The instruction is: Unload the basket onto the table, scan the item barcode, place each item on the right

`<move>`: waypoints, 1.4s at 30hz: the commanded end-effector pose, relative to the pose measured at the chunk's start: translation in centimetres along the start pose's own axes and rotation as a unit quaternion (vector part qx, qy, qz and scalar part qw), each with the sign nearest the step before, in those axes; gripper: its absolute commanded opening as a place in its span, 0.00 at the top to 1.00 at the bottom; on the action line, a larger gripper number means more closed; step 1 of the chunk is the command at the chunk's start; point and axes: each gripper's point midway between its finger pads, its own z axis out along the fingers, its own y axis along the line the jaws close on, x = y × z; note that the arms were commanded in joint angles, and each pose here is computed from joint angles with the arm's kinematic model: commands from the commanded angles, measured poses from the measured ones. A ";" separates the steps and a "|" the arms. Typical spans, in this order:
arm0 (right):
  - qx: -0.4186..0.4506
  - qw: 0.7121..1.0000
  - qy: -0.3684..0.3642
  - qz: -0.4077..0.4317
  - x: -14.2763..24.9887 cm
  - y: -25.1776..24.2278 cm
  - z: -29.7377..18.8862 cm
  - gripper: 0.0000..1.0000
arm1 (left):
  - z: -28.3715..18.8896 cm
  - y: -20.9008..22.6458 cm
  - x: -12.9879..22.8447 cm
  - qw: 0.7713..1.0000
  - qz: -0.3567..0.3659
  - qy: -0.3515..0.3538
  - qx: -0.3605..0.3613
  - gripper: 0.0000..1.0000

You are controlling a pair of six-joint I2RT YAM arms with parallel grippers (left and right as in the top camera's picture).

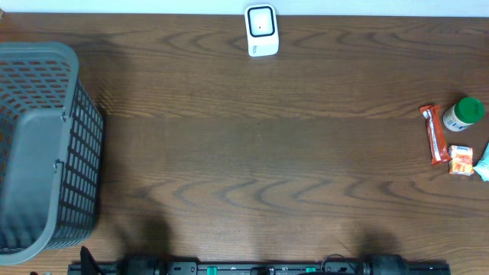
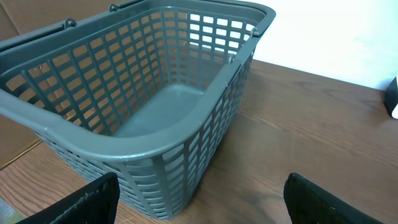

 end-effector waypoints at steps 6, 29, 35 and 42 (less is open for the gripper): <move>-0.041 0.997 0.061 0.001 3.4 1.3 0.4 0.01 | 0.0 0.1 -0.1 1.000 -0.002 -0.002 -0.004 0.15; -0.066 0.990 0.126 0.004 20.6 2.3 7.3 0.01 | 0.0 0.1 -0.1 1.000 -0.002 -0.002 -0.004 0.15; -0.066 0.990 0.122 0.006 28.7 1.7 7.4 0.01 | 0.0 0.1 -0.1 1.000 -0.002 -0.002 -0.004 0.16; -0.052 0.985 0.165 0.016 36.8 0.5 5.2 0.01 | 0.0 0.1 -0.1 1.000 -0.002 -0.002 -0.004 0.15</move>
